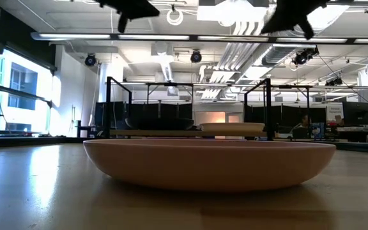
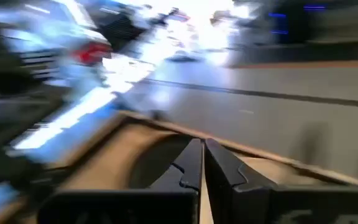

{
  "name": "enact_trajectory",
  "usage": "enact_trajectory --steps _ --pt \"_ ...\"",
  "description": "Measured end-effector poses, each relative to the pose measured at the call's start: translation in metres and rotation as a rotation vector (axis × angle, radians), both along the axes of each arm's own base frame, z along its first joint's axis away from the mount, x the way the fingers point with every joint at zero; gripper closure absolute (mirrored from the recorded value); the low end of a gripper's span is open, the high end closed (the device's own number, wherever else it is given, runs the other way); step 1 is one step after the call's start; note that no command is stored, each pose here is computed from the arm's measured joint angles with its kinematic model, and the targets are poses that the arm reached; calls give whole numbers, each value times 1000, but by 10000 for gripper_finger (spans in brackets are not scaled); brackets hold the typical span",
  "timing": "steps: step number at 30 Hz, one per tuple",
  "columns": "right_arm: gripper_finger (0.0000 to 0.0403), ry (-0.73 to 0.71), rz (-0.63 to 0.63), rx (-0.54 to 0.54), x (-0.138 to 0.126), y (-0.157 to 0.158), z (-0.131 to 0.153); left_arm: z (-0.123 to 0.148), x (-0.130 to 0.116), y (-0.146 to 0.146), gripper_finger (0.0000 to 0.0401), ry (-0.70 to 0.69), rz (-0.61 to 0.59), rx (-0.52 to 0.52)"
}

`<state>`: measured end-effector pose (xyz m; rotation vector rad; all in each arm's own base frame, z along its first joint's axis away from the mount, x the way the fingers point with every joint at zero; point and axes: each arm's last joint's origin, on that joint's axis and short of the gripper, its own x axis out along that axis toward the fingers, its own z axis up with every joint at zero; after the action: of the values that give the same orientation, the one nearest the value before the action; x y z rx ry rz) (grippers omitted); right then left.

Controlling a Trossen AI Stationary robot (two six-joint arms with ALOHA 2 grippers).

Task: Place and stack plates onto a shelf
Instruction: Adjust the white plate on the shelf

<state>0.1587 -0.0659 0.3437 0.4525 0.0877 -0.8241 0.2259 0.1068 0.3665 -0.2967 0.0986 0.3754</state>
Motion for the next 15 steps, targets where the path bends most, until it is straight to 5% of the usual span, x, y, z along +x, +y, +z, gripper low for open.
enact_trajectory --steps 4,7,15 --pt "403 184 -204 95 -19 -29 0 -8 -29 -23 400 -149 -4 -10" --pt "403 260 -318 262 -34 -55 -27 -11 -46 -32 400 -205 50 -30" --pt "403 -39 -235 677 -53 -101 -128 -6 -70 -40 401 -285 80 -33"
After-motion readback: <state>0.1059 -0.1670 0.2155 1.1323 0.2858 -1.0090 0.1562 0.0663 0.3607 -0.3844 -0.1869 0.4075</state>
